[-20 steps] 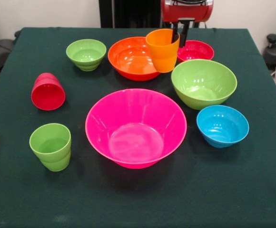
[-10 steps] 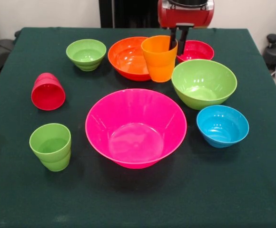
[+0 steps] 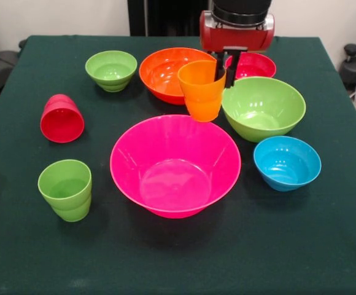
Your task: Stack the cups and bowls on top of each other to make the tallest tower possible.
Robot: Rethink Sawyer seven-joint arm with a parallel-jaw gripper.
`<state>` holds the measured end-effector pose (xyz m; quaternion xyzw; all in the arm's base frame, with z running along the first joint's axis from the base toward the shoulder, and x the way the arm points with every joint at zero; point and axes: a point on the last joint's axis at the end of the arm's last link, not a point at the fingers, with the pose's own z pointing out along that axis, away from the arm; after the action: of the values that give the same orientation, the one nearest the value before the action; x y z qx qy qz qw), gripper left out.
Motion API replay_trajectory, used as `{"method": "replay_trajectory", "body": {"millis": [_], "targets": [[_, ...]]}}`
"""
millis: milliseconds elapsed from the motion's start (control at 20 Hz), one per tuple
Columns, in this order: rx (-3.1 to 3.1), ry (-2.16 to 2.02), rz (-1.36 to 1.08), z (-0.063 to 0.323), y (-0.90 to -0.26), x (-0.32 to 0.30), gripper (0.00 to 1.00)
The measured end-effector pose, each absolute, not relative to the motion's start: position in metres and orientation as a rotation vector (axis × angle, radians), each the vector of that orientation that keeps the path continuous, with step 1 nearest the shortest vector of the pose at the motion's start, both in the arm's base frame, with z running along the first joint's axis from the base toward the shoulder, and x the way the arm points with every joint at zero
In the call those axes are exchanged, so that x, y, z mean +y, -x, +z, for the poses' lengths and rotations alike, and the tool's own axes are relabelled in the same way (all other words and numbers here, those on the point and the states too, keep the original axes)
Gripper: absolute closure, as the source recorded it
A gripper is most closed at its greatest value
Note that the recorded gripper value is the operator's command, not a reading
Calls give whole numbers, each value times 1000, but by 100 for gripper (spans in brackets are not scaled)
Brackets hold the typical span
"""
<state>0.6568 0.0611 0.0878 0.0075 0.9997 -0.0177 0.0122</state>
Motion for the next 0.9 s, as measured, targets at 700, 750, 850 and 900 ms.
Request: {"method": "replay_trajectory", "body": {"millis": [700,750,850,900], "targets": [[3112,-53,-58,76,-686,52,100],[3111,-55,-58,76,-687,51,100],[3108,-61,-58,75,-690,49,100],[3107,-68,-57,72,-692,46,100]]}}
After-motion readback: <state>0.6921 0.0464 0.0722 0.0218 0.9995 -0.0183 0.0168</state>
